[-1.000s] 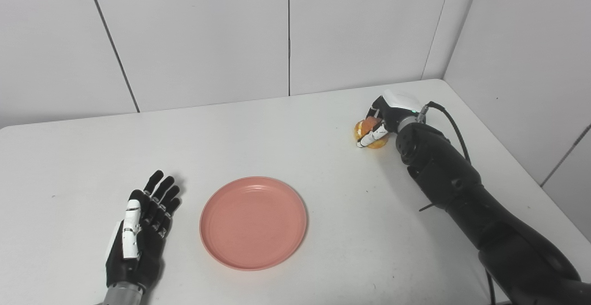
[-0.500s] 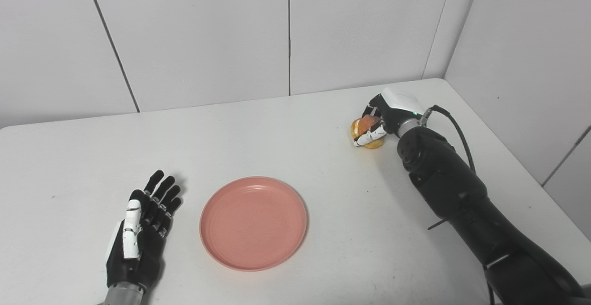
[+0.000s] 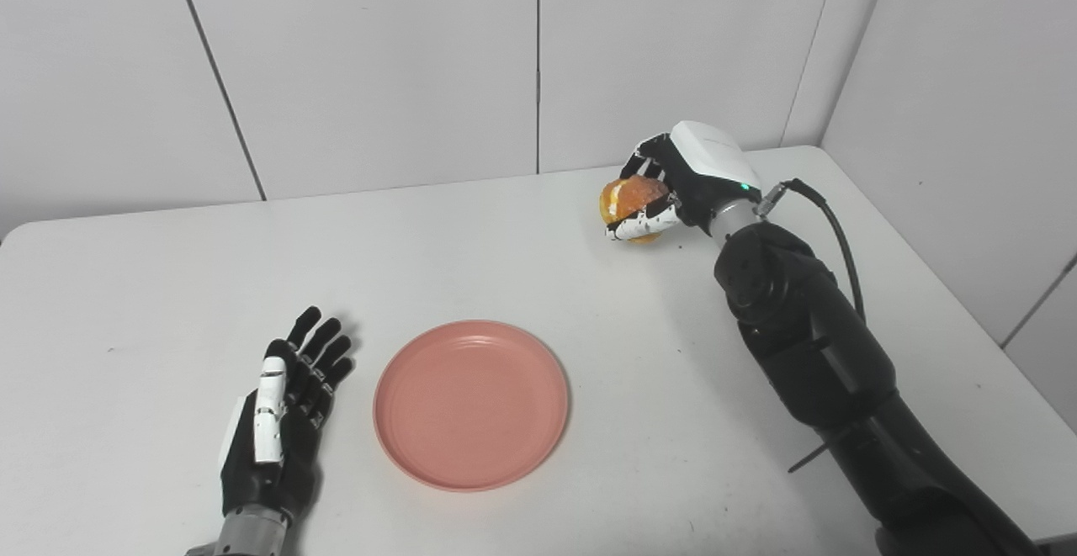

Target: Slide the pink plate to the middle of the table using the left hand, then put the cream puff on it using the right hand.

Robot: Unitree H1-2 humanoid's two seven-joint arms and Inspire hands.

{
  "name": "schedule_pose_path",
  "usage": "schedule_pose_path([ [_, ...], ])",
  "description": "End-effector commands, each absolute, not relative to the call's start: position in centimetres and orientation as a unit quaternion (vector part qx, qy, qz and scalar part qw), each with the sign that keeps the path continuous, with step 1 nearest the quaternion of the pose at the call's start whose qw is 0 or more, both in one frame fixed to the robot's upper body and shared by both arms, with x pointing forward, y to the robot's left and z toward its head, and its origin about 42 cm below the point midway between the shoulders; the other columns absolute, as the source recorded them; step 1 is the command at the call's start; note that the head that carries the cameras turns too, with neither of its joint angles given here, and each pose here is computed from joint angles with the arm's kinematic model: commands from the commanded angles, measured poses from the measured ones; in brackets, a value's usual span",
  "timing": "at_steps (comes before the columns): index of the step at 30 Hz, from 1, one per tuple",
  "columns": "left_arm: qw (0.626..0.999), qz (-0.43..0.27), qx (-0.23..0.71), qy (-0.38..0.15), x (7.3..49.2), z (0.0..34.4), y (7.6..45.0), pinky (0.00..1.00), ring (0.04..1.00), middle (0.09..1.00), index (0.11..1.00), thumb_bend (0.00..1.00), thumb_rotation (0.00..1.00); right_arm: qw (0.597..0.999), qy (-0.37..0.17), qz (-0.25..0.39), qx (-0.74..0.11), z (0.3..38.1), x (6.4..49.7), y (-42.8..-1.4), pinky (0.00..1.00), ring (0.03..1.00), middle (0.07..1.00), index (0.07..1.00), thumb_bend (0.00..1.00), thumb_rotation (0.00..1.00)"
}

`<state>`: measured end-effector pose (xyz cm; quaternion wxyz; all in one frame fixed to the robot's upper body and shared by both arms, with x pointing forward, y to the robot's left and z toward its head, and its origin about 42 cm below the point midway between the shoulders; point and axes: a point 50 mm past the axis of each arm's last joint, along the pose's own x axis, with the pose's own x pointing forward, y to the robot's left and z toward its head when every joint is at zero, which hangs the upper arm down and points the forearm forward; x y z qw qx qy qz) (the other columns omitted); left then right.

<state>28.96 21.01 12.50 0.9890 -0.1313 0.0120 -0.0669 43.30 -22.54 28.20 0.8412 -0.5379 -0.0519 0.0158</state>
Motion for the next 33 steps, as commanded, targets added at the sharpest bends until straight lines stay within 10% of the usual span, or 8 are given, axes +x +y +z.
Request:
schedule_pose_path([
  [1, 0.99, -0.064, -0.127, 0.008, 29.0, 13.3, 20.4, 0.91, 0.896, 0.899, 0.884, 0.46, 1.0, 0.84, -0.114, 0.023, -0.53, 31.2, 42.6, -20.6, 0.29, 0.358, 0.439, 0.488, 0.49, 0.15],
  [33, 0.992, -0.04, -0.12, 0.015, 29.2, 15.6, 16.2, 0.87, 0.866, 0.874, 0.861, 0.44, 1.0, 0.799, -0.161, 0.223, -0.534, 26.4, 36.0, -8.7, 0.23, 0.31, 0.416, 0.492, 0.49, 0.15],
])
